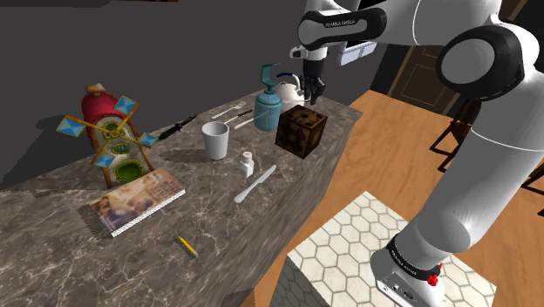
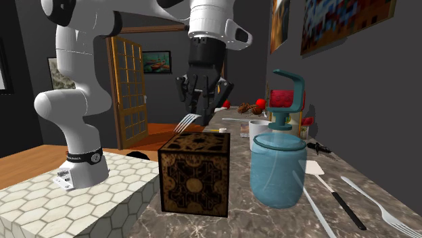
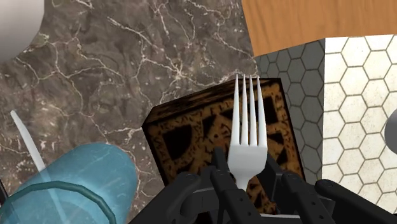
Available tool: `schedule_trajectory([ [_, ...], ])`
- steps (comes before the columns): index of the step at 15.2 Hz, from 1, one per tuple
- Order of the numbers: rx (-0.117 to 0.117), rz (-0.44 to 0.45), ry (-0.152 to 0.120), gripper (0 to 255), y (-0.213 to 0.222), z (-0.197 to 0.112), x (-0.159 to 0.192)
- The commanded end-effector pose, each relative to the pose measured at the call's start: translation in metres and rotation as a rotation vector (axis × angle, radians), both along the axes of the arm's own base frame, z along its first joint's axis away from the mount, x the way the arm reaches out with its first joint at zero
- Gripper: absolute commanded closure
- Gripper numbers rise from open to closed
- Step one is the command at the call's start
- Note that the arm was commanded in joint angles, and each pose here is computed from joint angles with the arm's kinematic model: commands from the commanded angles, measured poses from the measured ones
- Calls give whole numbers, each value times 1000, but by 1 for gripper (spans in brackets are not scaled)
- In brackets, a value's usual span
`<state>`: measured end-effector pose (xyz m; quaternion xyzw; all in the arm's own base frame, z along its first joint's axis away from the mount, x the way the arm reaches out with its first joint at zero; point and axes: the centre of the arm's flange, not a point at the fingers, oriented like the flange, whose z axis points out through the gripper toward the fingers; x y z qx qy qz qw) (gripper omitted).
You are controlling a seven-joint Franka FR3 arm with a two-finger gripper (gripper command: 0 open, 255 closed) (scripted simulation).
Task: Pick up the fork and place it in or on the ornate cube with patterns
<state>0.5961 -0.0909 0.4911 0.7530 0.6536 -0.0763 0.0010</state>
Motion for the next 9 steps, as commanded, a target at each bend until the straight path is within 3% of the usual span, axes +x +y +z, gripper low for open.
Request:
schedule_trajectory([
  [1, 0, 1, -1, 255, -2, -8, -1],
  [9, 0, 1, -1, 255, -2, -40, -1],
])
